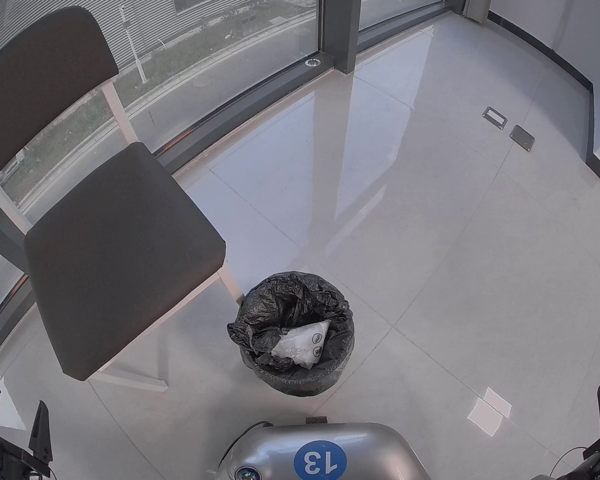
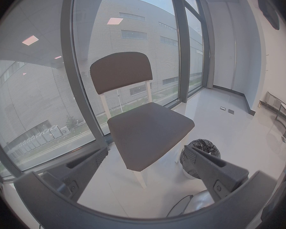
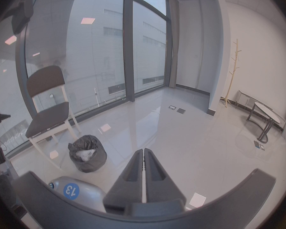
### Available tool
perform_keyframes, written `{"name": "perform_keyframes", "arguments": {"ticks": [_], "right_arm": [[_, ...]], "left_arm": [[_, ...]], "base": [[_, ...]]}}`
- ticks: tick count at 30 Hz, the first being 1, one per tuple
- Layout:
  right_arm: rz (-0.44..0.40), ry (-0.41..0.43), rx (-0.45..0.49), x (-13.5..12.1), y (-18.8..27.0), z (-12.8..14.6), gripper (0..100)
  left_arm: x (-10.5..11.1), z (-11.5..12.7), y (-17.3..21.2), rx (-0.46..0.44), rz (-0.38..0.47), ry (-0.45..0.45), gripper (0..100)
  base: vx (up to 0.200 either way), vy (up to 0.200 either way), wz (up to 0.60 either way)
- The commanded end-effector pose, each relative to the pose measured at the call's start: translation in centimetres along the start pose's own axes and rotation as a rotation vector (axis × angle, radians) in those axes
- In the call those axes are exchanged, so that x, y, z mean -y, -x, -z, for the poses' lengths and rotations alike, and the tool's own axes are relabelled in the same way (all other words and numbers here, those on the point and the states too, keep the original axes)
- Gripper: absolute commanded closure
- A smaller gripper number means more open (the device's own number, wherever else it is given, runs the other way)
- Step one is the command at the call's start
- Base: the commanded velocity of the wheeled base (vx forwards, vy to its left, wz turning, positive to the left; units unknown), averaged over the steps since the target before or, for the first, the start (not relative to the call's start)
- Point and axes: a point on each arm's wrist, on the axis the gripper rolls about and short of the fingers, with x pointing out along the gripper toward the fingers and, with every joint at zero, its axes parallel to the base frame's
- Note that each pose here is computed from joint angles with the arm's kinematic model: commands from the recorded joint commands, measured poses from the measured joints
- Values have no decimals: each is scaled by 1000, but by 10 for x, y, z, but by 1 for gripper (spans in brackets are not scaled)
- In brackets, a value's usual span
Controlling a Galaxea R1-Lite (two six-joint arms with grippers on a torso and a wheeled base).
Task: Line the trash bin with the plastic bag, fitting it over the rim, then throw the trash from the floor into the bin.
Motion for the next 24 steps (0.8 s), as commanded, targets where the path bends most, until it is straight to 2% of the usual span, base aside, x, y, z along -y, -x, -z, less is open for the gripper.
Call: {"name": "perform_keyframes", "arguments": {"ticks": [1,9,24], "right_arm": [[1,9,5,0,1,5,100],[1,9,5,0,1,5,100],[-2,9,5,0,1,5,100]], "left_arm": [[0,5,0,-4,5,-5,0],[1,7,0,-18,54,-18,0],[1,7,0,-19,46,-15,0]], "base": [[0,0,0],[0,0,0],[0,0,0]]}}
